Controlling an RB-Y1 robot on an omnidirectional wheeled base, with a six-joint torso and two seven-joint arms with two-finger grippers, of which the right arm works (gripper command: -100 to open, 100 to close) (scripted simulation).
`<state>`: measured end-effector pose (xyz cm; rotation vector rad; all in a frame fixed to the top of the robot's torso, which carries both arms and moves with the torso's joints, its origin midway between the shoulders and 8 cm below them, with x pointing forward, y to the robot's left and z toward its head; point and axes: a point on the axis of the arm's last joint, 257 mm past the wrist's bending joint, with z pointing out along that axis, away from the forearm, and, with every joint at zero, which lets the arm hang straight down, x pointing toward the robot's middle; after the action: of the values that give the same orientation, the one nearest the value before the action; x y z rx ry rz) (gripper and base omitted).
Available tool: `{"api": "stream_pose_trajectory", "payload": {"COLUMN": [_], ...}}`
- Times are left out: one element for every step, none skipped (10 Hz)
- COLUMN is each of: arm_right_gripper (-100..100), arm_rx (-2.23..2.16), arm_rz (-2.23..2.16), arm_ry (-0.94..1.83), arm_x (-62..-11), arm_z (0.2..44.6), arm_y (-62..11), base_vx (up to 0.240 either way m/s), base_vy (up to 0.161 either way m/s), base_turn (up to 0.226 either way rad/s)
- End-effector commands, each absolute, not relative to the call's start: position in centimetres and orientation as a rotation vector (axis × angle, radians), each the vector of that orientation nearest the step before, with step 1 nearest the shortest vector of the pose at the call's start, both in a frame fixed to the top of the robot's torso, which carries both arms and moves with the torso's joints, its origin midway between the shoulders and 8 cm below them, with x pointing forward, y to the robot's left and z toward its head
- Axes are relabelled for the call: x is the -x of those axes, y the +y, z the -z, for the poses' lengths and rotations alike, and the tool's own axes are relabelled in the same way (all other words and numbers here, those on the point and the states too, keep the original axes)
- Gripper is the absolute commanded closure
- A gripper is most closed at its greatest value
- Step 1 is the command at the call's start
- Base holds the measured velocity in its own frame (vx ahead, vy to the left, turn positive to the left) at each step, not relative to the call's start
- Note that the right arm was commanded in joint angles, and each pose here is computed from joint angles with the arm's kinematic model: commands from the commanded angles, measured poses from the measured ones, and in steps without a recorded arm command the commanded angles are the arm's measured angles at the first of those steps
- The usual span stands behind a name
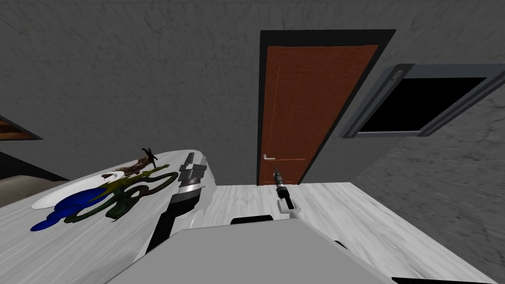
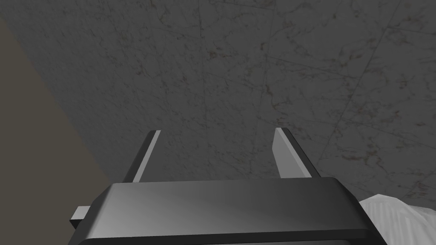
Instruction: Pull the door open
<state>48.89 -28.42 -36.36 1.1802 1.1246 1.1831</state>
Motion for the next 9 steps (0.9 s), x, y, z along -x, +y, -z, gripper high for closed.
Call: {"api": "stream_pose_trajectory", "payload": {"arm_right_gripper": [-100,-100,-100,-100,-100,-100,-100,-100,-100], "arm_rx": [-1.191,-1.198,-1.209,-1.219,-1.227,-1.234,-1.229,-1.229,-1.229], "arm_rz": [-1.180,-1.178,-1.174,-1.172,-1.169,-1.167,-1.168,-1.170,-1.171], "arm_ry": [1.133,1.138,1.146,1.154,1.160,1.165,1.162,1.165,1.166], "arm_x": [-48.9,-48.8,-48.8,-48.7,-48.6,-48.6,-48.6,-48.6,-48.6], "arm_z": [37.0,37.3,37.9,38.4,38.8,39.1,39.0,39.1,39.1], "arm_y": [-28.4,-28.3,-28.2,-28.1,-28.0,-27.9,-27.9,-28.3,-28.5], "base_vx": [0.084,0.075,0.119,0.139,0.137,0.150,0.069,0.123,0.196], "base_vy": [0.005,0.006,0.003,0.005,-0.006,-0.006,-0.001,-0.024,-0.029], "base_turn": [0.026,0.023,0.031,0.038,0.026,0.023,0.007,0.216,0.191]}}
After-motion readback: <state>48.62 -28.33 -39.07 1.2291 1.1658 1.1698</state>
